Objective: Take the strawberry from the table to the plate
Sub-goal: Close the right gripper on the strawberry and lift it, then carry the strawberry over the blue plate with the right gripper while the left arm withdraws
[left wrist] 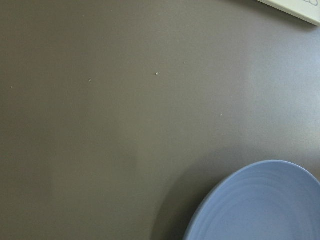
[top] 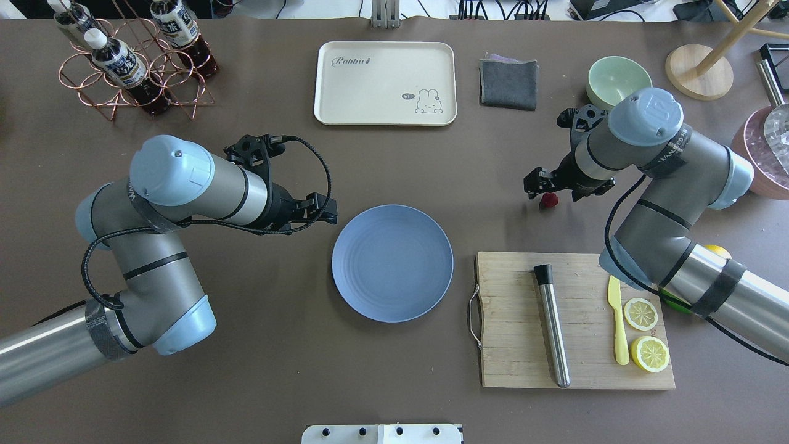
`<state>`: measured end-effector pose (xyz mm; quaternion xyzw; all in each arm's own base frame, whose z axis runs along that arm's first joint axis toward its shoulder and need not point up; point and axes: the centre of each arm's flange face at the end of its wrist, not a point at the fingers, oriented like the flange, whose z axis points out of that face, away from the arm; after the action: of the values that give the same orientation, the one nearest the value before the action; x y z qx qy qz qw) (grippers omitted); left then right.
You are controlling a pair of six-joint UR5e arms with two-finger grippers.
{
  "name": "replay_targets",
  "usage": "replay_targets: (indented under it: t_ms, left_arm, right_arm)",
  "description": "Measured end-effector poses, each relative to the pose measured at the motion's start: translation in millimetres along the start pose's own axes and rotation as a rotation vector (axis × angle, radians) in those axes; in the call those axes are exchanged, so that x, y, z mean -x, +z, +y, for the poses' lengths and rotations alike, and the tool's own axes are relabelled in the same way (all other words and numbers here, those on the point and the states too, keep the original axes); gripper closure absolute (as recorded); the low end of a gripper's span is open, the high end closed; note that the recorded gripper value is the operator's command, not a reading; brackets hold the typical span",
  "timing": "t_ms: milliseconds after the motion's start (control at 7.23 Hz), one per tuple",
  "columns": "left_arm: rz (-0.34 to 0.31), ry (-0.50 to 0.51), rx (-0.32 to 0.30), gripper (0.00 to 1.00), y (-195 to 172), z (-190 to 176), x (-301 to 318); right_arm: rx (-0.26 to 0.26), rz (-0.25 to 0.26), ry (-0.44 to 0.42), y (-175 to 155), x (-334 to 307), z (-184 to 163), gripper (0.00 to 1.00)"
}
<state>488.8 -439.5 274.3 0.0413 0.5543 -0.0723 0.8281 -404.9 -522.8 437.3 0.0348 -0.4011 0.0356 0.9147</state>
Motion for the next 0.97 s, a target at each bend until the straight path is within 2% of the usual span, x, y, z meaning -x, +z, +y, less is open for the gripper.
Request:
replay_targets:
  t_ms: [138, 553, 969]
  left_arm:
    - [-0.001, 0.0, 0.0, 0.02, 0.1, -0.2, 0.5]
    - [0.0, -0.001, -0.001, 0.02, -0.5, -0.5, 1.2]
    - [0.003, 0.008, -0.009, 0.02, -18.0, -21.4, 11.9]
  right_arm:
    - [-0.003, -0.002, 0.009, -0.7, 2.9, 0.2, 1.0]
    - [-0.008, -0.006, 0.009, -2.8, 5.6, 0.2, 1.0]
    - [-0.035, -0.048, 0.002, -33.1, 15.3, -8.5, 1.0]
